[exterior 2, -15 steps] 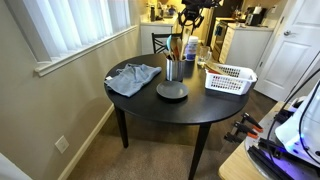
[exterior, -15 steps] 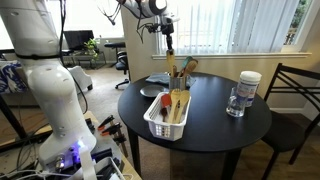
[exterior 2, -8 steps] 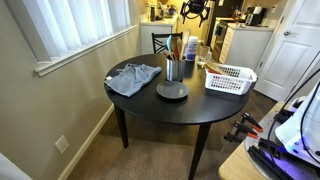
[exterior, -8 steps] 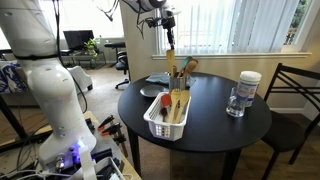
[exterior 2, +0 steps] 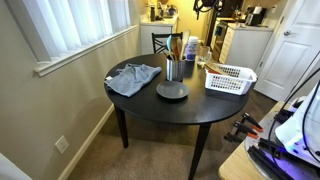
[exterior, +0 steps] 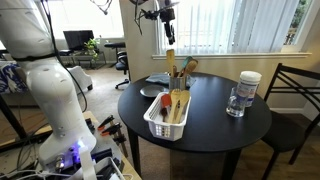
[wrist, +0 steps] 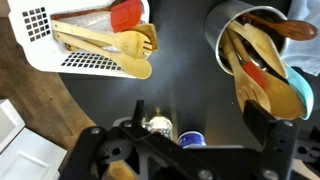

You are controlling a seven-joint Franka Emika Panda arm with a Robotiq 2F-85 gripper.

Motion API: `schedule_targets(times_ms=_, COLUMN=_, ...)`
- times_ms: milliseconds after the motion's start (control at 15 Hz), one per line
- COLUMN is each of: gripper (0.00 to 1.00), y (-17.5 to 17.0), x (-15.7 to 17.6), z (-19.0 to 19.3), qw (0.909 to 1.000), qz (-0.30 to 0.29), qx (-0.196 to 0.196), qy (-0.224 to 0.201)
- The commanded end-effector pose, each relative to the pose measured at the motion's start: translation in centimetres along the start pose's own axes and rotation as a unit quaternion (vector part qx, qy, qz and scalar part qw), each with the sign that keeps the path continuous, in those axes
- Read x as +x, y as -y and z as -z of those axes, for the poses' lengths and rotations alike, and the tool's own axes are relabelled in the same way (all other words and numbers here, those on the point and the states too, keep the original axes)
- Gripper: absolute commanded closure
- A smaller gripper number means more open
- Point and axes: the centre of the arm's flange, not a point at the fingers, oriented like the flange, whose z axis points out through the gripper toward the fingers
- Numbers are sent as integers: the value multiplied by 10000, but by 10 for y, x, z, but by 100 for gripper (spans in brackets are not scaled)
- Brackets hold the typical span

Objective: Remove the wooden spatula from the basket and put in the spoon holder

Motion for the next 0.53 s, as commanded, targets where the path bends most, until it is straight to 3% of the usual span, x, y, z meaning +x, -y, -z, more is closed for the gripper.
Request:
schedule_targets(times_ms=0, gripper=0, y=-4, x=1, z=-3, qw=9999, qz=-28, qx=-111, qy=24)
schedule_targets(times_ms=467, gripper=0, y=-9, x=3, z=-8, qw=9997, qz=-83, qx=-241, qy=40)
